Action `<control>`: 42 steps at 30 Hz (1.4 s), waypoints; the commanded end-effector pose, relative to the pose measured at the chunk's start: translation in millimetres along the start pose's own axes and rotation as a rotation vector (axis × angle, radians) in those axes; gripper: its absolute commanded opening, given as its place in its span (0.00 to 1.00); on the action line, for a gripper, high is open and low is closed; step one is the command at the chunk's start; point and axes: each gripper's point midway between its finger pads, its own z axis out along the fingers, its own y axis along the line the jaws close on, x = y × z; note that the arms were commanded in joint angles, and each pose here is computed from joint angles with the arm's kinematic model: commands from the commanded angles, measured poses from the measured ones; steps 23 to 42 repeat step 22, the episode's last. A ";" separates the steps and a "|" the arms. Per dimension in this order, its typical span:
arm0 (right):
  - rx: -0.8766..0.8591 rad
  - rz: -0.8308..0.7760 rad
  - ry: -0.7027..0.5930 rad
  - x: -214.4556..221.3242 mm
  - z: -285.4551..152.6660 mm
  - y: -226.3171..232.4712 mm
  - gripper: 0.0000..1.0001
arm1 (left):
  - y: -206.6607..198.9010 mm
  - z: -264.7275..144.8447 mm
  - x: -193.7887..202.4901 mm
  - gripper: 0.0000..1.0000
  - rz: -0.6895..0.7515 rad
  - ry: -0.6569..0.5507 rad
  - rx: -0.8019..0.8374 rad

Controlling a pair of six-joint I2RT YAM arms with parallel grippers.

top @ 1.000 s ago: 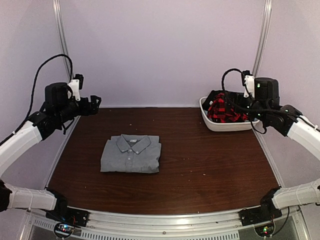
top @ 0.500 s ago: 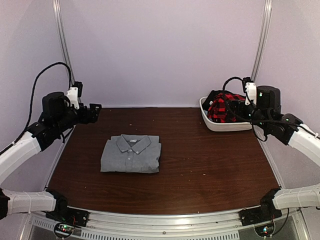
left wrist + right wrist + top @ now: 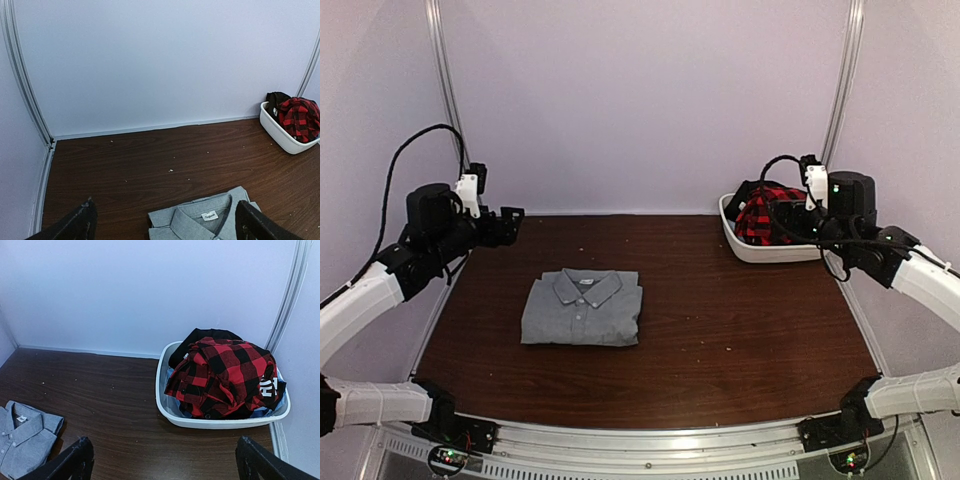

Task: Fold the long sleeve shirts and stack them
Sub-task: Reset both arms

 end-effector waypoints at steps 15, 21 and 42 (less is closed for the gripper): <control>0.002 0.016 -0.016 0.8 2.4 -1.4 1.00 | 0.1 0.4 -11.8 0.98 0.000 -0.037 0.002; 0.002 0.016 -0.008 3.8 3.1 -1.4 1.00 | 0.7 -0.2 -11.9 0.98 0.000 -0.038 -0.001; -0.001 0.017 -0.010 3.7 2.7 -1.0 1.00 | 0.6 -0.4 -12.6 0.98 -0.001 -0.040 -0.001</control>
